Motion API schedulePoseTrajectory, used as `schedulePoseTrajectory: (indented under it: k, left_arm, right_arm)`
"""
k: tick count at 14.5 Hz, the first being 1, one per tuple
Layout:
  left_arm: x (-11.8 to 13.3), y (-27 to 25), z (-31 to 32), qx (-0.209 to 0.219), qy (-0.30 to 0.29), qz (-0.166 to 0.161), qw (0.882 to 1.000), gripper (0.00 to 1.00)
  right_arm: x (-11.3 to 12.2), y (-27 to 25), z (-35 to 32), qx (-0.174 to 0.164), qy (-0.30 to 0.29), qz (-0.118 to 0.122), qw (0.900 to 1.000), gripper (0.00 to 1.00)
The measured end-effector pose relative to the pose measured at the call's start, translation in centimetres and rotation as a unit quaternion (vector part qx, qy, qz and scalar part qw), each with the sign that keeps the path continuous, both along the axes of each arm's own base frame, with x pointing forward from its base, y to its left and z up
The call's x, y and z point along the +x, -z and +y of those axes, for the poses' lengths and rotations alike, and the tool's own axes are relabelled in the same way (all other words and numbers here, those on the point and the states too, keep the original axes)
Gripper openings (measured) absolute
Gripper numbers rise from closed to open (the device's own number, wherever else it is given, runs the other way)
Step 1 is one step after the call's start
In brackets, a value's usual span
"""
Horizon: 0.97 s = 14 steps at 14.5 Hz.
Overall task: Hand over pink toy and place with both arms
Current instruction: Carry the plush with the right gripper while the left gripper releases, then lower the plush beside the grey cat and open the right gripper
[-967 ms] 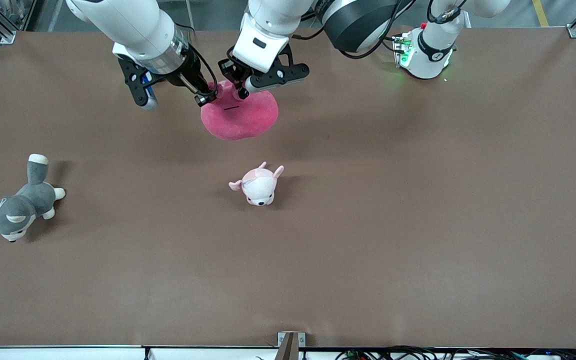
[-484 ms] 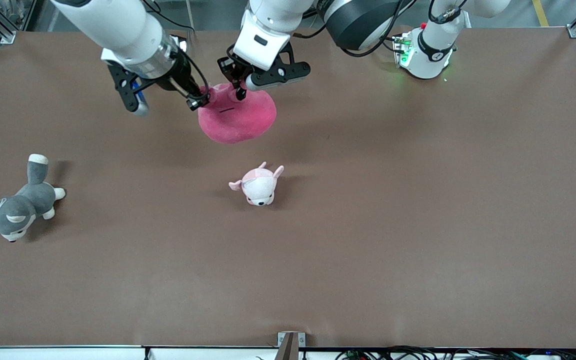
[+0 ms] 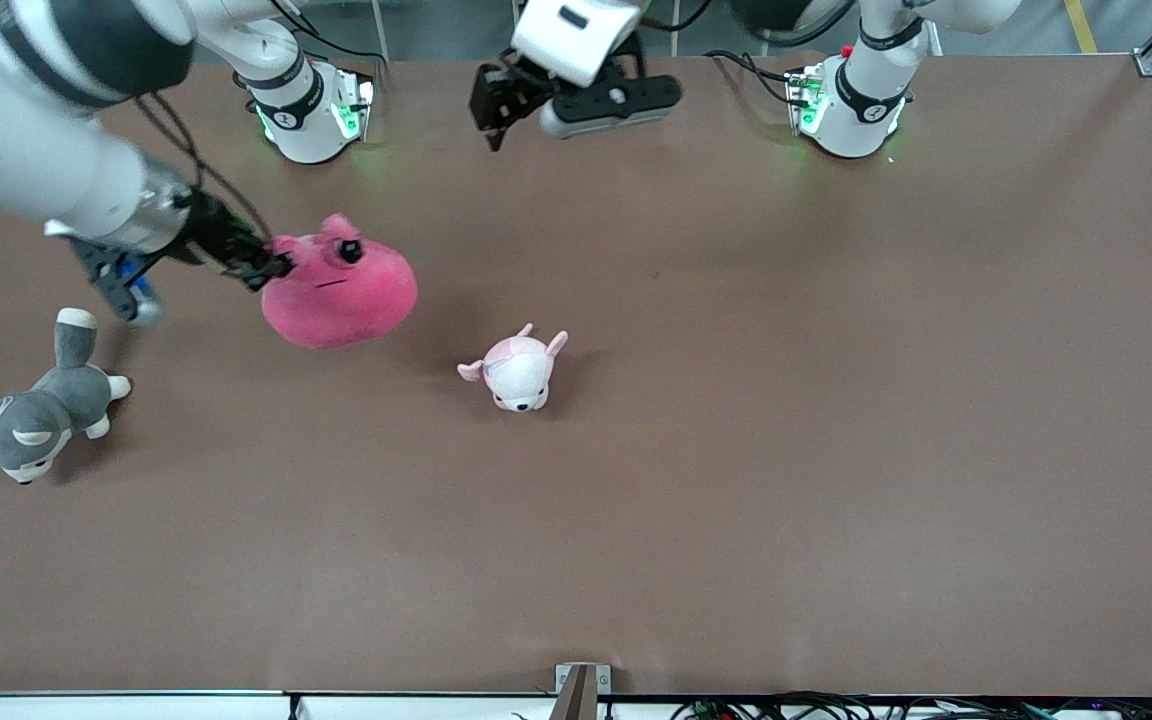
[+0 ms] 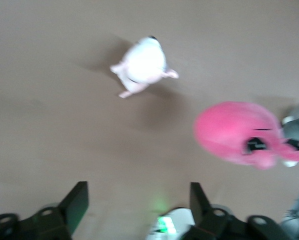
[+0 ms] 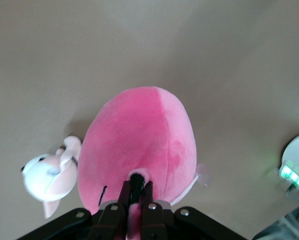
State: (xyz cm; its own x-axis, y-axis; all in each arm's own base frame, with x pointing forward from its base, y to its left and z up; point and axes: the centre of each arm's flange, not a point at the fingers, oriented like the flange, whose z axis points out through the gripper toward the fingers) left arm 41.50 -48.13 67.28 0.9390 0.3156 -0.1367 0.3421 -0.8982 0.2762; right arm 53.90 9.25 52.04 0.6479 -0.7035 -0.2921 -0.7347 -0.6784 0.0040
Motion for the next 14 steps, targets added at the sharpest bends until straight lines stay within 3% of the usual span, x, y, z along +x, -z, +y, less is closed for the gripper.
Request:
schedulePoseTrajectory:
  k: [5, 9, 14]
  left_arm:
    - [2.2, -4.7, 12.7, 0.065, 0.091, -0.014, 0.994, 1.0]
    - [4.7, -4.1, 21.0, 0.087, 0.171, -0.029, 0.981, 1.0]
    - [7.6, -1.7, 29.7, 0.119, 0.221, -0.029, 0.968, 1.0]
  right_arm:
    - [0.2, 7.2, -11.0, 0.023, -0.032, -0.015, 0.999, 0.11]
    - [1.2, 12.1, -13.9, 0.059, -0.012, -0.01, 0.998, 0.11]
    - [2.9, 17.7, -15.7, 0.091, 0.032, 0.003, 0.995, 0.09]
